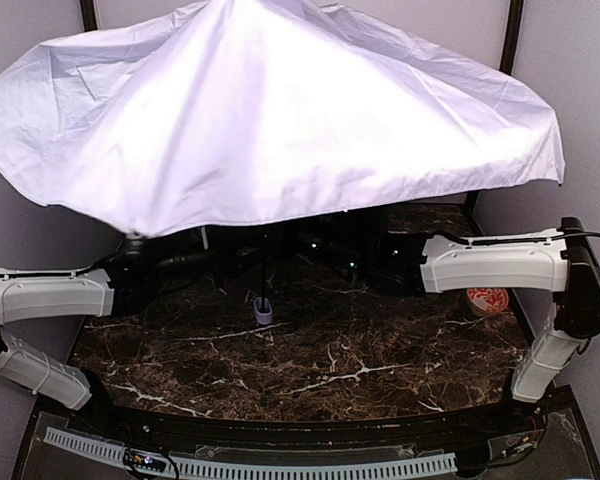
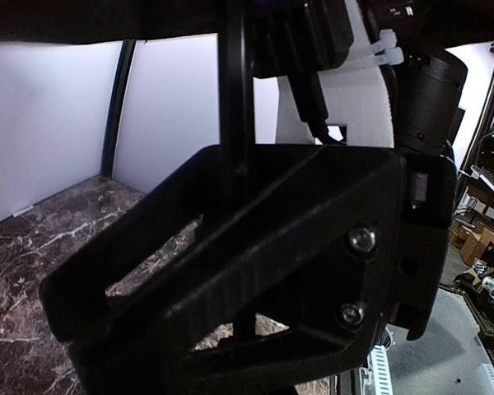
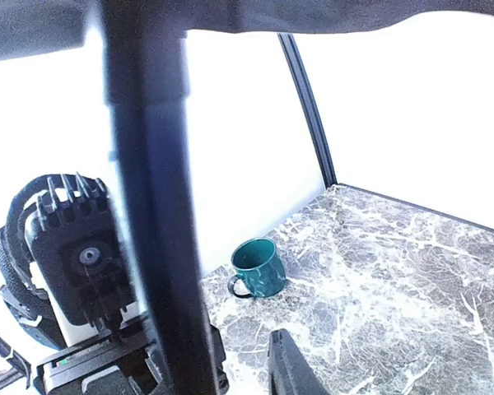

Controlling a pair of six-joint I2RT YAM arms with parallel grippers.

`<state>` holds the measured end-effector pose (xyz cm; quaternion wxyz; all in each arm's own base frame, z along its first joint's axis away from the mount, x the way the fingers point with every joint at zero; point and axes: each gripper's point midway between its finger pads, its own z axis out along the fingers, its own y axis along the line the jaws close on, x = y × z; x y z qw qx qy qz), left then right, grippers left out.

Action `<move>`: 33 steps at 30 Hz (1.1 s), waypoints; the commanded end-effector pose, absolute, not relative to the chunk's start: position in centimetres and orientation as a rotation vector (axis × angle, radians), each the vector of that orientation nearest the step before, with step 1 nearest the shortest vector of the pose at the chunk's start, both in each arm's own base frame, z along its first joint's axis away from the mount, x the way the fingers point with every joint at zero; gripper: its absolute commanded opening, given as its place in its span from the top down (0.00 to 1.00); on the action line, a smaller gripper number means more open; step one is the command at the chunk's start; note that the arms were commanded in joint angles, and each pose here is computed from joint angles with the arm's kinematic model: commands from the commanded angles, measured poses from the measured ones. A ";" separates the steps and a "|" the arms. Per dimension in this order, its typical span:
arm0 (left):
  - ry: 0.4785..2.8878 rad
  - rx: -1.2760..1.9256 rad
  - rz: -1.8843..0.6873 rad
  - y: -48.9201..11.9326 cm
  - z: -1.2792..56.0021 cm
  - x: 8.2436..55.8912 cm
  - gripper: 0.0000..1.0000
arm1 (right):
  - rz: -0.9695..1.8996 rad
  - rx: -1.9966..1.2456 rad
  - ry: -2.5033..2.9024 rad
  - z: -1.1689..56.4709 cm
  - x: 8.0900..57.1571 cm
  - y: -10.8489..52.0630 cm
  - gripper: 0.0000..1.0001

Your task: Put away the umbrella

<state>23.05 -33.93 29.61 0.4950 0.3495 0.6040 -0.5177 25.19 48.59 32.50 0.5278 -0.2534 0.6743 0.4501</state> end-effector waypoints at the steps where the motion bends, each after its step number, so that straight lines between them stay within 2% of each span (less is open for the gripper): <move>1: 1.003 0.815 -1.213 -31.8 40.0 20.4 1.00 | 0.977 -0.648 1.784 27.4 25.5 47.2 0.74; 6: 1.113 0.776 -1.221 -31.6 37.0 20.9 1.00 | 1.014 -0.569 1.674 33.3 26.5 46.1 0.71; 11: 1.214 0.756 -1.157 -32.5 34.5 21.5 1.00 | 0.990 -0.538 1.515 39.8 27.4 46.4 0.58; 16: 1.209 0.763 -1.200 -33.3 33.8 20.6 1.00 | 0.938 -0.511 1.401 44.6 28.3 46.1 0.47; 19: 1.242 0.766 -1.203 -33.6 33.0 20.7 1.00 | 0.943 -0.500 1.330 47.2 28.3 45.7 0.47; 23: 1.258 0.771 -1.210 -33.7 32.2 20.5 1.00 | 0.921 -0.498 1.312 48.5 28.7 46.0 0.57; 29: 1.308 0.814 -1.204 -33.8 30.5 19.9 1.00 | 0.960 -0.466 1.336 48.4 28.9 46.0 0.91; 31: 1.311 0.839 -1.199 -34.0 30.3 19.6 1.00 | 0.979 -0.448 1.373 47.5 29.0 46.1 1.00; 32: 1.316 0.840 -1.194 -34.0 30.4 19.6 0.98 | 0.991 -0.433 1.395 47.0 29.1 46.1 1.00; 33: 1.322 0.831 -1.183 -33.9 30.7 19.8 0.87 | 1.004 -0.413 1.419 46.6 29.2 46.0 1.00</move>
